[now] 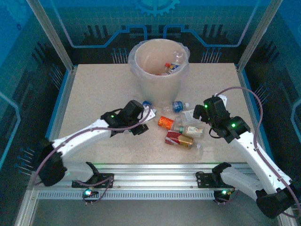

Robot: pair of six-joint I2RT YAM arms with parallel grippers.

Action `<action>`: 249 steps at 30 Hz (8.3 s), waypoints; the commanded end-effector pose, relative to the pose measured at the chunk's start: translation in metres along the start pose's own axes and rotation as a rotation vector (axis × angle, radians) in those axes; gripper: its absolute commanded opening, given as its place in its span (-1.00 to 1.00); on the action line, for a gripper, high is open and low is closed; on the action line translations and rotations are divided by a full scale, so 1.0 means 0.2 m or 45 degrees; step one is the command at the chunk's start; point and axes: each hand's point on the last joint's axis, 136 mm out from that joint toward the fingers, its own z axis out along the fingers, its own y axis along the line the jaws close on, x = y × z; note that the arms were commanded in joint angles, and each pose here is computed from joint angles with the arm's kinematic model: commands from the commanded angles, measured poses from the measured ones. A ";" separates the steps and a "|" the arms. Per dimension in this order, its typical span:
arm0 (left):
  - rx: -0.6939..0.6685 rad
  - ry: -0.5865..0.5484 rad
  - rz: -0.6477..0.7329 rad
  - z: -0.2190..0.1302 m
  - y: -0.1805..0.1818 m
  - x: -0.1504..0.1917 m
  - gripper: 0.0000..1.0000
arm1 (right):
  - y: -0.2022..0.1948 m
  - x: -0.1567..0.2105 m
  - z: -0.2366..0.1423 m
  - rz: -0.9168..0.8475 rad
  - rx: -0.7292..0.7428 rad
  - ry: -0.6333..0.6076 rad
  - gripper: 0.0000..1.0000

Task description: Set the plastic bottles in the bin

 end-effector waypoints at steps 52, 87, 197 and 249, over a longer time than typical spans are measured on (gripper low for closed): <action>-0.388 -0.804 -0.740 -0.04 1.22 -1.39 -0.15 | -0.09 0.03 -0.04 0.075 0.023 -0.024 0.99; -0.058 -0.799 -1.203 0.23 1.17 -1.39 0.95 | -0.10 0.02 -0.06 0.076 0.012 -0.042 0.99; -0.317 -0.291 -2.506 0.84 0.76 0.16 0.27 | -0.06 0.13 0.08 0.122 0.037 0.098 0.99; -0.662 -1.438 -1.396 -1.09 1.20 -0.44 -0.28 | 0.01 0.12 0.10 0.148 -0.041 0.115 0.99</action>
